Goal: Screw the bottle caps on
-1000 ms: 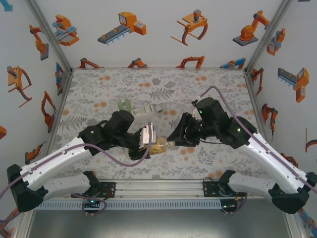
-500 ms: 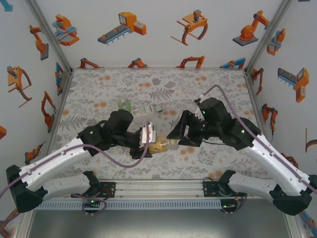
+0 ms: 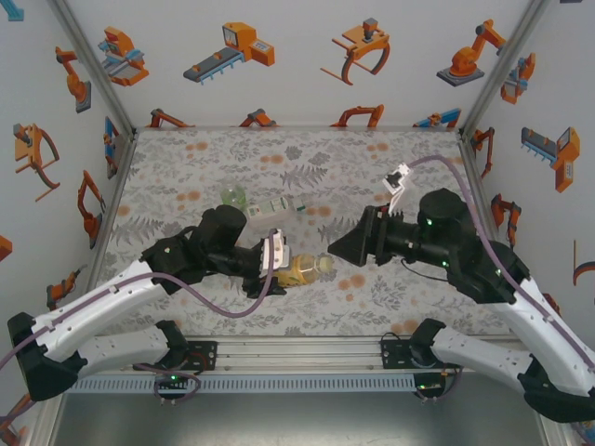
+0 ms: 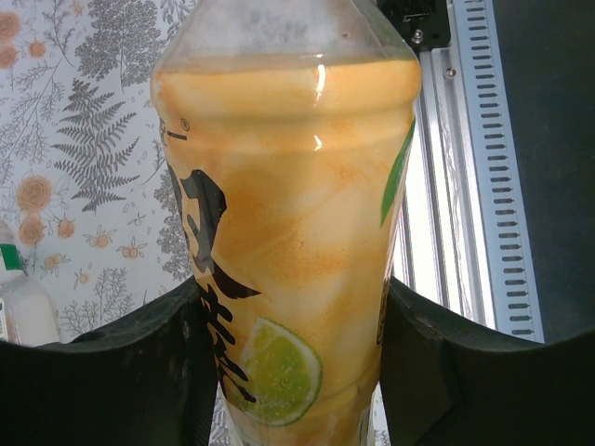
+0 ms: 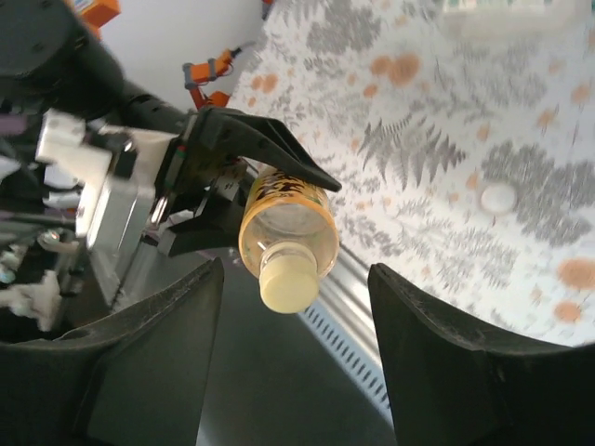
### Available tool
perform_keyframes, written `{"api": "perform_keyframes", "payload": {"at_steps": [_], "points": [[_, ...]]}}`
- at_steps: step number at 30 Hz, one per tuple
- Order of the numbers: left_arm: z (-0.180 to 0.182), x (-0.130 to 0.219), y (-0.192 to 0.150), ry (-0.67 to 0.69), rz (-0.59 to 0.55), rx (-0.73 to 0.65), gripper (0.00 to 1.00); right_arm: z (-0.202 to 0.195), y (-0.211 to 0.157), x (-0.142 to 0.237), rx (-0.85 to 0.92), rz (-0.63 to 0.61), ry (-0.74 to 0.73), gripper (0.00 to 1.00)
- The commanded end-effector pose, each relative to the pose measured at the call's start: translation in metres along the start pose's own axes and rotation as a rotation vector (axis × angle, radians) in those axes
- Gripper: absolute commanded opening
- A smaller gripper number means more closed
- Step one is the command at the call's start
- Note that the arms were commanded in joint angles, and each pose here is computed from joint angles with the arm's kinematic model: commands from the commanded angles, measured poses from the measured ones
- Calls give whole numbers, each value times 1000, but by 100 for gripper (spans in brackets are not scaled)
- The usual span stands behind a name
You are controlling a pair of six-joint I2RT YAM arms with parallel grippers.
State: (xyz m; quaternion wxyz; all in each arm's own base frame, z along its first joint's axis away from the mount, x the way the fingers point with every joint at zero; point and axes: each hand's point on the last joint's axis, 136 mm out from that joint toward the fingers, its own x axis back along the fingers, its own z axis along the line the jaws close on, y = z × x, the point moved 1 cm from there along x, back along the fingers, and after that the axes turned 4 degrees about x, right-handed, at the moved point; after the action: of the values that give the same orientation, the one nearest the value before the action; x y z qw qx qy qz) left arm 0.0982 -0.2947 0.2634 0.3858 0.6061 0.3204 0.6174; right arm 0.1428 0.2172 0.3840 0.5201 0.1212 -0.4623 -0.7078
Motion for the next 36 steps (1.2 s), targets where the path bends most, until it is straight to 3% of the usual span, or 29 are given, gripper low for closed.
{"api": "perform_keyframes", "payload": {"at_steps": [1,7,12,36], "points": [[-5,9,18,-13,-64,-30,0,35,4,12,432,-101,198,58],[-6,9,19,-21,-70,-28,0,51,-29,24,909,-19,359,58],[-6,8,21,-27,-74,-26,0,47,-40,21,1106,-5,381,62],[-7,12,26,-25,-95,-20,0,53,-43,-7,1122,-90,487,49]]}}
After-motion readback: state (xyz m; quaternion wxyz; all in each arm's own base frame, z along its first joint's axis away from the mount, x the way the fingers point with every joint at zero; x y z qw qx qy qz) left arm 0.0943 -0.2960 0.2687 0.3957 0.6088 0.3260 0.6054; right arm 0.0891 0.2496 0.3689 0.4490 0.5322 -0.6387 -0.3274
